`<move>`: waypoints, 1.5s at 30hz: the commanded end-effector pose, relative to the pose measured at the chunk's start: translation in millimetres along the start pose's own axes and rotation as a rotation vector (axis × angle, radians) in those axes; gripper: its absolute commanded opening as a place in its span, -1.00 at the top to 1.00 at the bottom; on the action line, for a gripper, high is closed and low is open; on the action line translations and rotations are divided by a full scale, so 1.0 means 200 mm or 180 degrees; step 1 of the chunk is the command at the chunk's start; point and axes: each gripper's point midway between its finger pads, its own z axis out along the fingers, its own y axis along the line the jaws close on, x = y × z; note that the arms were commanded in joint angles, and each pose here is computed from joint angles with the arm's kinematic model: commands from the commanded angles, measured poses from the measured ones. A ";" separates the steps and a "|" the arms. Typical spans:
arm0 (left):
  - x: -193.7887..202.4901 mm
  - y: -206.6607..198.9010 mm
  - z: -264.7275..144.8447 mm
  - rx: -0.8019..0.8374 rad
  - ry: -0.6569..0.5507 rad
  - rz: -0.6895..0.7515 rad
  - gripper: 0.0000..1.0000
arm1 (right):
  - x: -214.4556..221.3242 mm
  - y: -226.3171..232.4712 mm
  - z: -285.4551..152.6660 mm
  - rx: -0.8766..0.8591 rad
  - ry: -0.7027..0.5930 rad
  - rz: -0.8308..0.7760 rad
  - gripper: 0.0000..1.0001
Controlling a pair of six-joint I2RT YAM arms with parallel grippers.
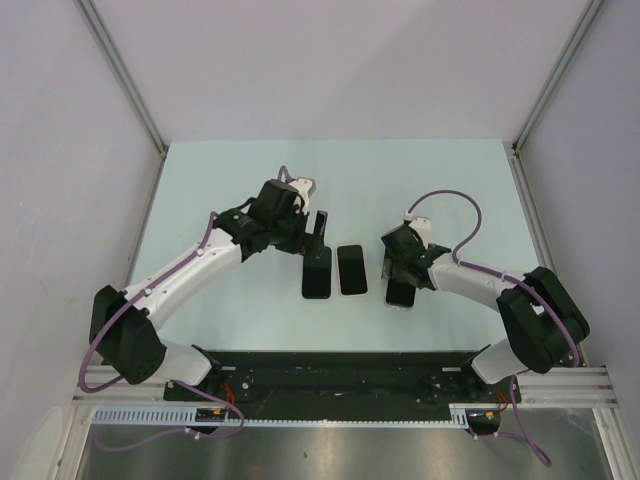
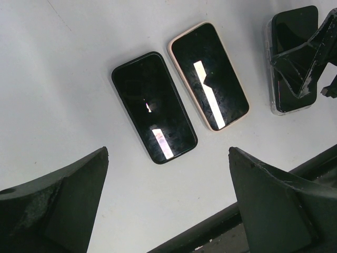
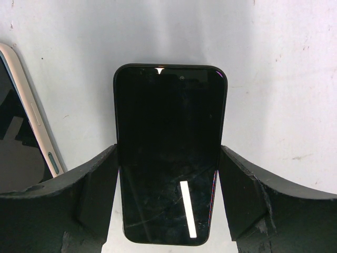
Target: Put the phone into the phone case
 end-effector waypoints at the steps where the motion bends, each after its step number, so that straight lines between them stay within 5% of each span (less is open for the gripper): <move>1: -0.01 0.00 0.00 0.0026 -0.0026 0.0030 -1.00 | -0.09 0.01 -0.02 -0.0007 -0.0249 0.0049 -0.24; 24: -0.01 0.00 -0.03 0.0061 -0.0062 0.0060 -1.00 | -0.08 -0.04 -0.06 0.0091 -0.0232 0.0256 -0.91; 36: -0.03 -0.34 -0.13 0.1188 -0.0324 -0.0126 -0.93 | -0.10 -0.11 -0.17 -0.0116 -0.0075 0.0390 -0.50; 45: -0.01 -0.56 0.00 0.1471 -0.0130 -0.0135 -0.78 | -0.09 -0.16 -0.15 -0.0690 0.0071 0.0751 -0.18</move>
